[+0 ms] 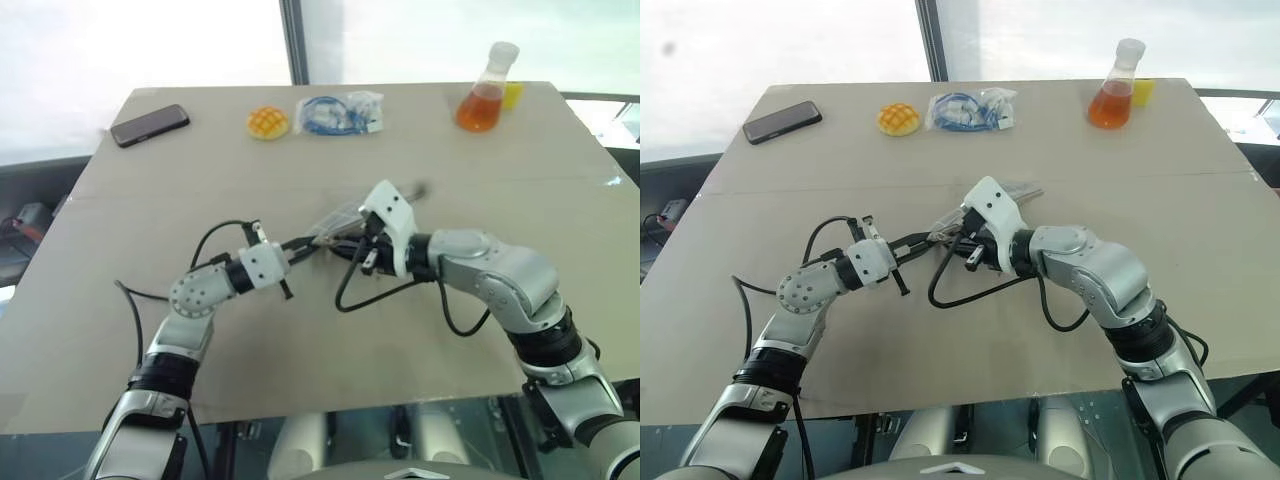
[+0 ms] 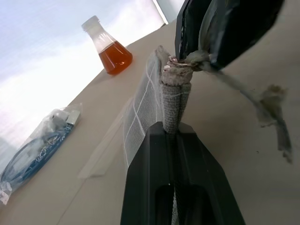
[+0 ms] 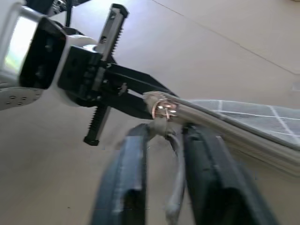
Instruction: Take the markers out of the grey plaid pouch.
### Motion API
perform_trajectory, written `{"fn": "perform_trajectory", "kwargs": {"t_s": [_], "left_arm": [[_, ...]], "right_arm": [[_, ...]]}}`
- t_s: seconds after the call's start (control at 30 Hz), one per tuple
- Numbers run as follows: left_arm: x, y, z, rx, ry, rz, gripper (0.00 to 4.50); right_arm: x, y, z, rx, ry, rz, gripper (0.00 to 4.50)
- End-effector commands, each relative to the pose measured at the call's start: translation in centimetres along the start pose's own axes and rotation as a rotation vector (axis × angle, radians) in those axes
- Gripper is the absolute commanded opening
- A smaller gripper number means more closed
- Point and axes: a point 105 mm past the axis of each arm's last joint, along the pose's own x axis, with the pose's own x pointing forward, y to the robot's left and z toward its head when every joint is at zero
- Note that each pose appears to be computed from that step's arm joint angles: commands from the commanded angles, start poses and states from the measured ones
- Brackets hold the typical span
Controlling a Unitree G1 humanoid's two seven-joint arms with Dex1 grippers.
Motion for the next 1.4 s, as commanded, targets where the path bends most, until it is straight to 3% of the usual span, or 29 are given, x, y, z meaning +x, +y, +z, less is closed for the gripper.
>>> {"fn": "perform_trajectory", "kwargs": {"t_s": [0.03, 0.27, 0.7, 0.87, 1.0, 1.17, 1.27, 1.33, 1.4], "left_arm": [[0.0, 0.7, 0.7, 0.045, -0.036, 0.016, 0.00], [-0.7, 0.7, 0.2, 0.024, -0.031, 0.023, 0.00], [-1.6, -0.7, 1.7, -0.106, -0.139, -0.057, 0.00], [-1.7, -0.2, 2.2, -0.127, -0.145, -0.037, 0.00], [-1.4, -0.2, 2.4, -0.130, -0.150, -0.038, 0.00], [-0.6, -0.3, 2.8, -0.128, -0.158, -0.038, 0.00], [-0.1, -0.2, 3.0, -0.125, -0.162, -0.037, 0.00], [0.0, -0.1, 3.0, -0.124, -0.161, -0.037, 0.00], [0.0, -0.1, 3.0, -0.122, -0.160, -0.037, 0.00]], "right_arm": [[-0.7, -0.6, 1.4, -0.035, -0.027, -0.024, 0.11], [-2.1, -1.7, 1.3, -0.039, -0.003, -0.077, 0.11], [-8.4, -11.1, -1.1, 0.066, 0.109, -0.541, 0.11], [-11.4, -12.9, -2.0, 0.077, 0.150, -0.645, 0.11], [-11.8, -12.0, -1.9, 0.062, 0.144, -0.618, 0.11], [-9.7, -6.9, -0.7, -0.017, 0.103, -0.364, 0.11], [-8.5, -5.2, 0.6, -0.052, 0.034, -0.323, 0.91], [-8.0, -4.8, 1.7, -0.097, -0.017, -0.341, 1.86], [-7.7, -4.4, 2.3, -0.111, -0.048, -0.347, 1.86]]}}
